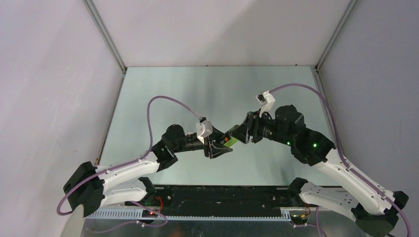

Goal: Sort the pills into containers

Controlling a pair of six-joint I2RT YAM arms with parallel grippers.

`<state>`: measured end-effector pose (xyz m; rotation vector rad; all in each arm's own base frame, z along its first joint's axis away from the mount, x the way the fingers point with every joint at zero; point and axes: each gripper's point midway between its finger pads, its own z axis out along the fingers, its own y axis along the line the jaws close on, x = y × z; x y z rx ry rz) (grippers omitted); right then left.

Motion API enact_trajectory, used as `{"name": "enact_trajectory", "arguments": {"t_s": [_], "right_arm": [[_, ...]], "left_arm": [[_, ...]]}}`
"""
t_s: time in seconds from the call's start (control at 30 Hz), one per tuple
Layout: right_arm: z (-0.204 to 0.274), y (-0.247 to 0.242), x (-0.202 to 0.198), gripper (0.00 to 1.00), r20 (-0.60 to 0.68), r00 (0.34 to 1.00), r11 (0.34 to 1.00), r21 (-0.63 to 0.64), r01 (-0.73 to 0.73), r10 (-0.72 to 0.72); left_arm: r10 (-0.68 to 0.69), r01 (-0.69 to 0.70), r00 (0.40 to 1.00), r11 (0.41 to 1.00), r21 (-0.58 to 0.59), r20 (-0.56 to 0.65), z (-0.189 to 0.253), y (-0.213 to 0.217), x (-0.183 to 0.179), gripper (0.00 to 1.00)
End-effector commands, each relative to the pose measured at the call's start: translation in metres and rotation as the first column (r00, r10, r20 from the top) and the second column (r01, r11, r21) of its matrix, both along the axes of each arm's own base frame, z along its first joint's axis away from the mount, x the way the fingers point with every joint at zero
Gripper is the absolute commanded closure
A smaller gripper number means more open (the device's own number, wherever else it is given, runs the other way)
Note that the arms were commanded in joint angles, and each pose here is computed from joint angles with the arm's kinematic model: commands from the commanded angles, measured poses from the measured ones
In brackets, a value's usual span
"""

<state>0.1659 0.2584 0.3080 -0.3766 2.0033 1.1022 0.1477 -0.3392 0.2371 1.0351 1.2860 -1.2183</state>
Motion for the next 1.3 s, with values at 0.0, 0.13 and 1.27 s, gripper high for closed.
{"name": "enact_trajectory", "arguments": {"t_s": [0.0, 0.13, 1.27], "right_arm": [[0.009, -0.001, 0.000, 0.43, 0.023, 1.000, 1.000, -0.029, 0.003, -0.002], [0.010, 0.000, 0.002, 0.42, 0.018, 1.000, 0.999, -0.027, 0.019, -0.019], [0.030, -0.027, -0.005, 0.04, 0.165, 0.983, 0.997, 0.010, 0.082, -0.082]], "left_arm": [[-0.032, 0.037, 0.993, 0.999, -0.040, 0.113, 0.038, -0.006, 0.001, 1.00], [-0.035, 0.041, 0.993, 0.998, -0.044, 0.117, 0.038, -0.007, 0.000, 1.00], [-0.031, 0.040, 0.995, 0.994, -0.101, 0.092, 0.029, -0.004, 0.002, 1.00]]}}
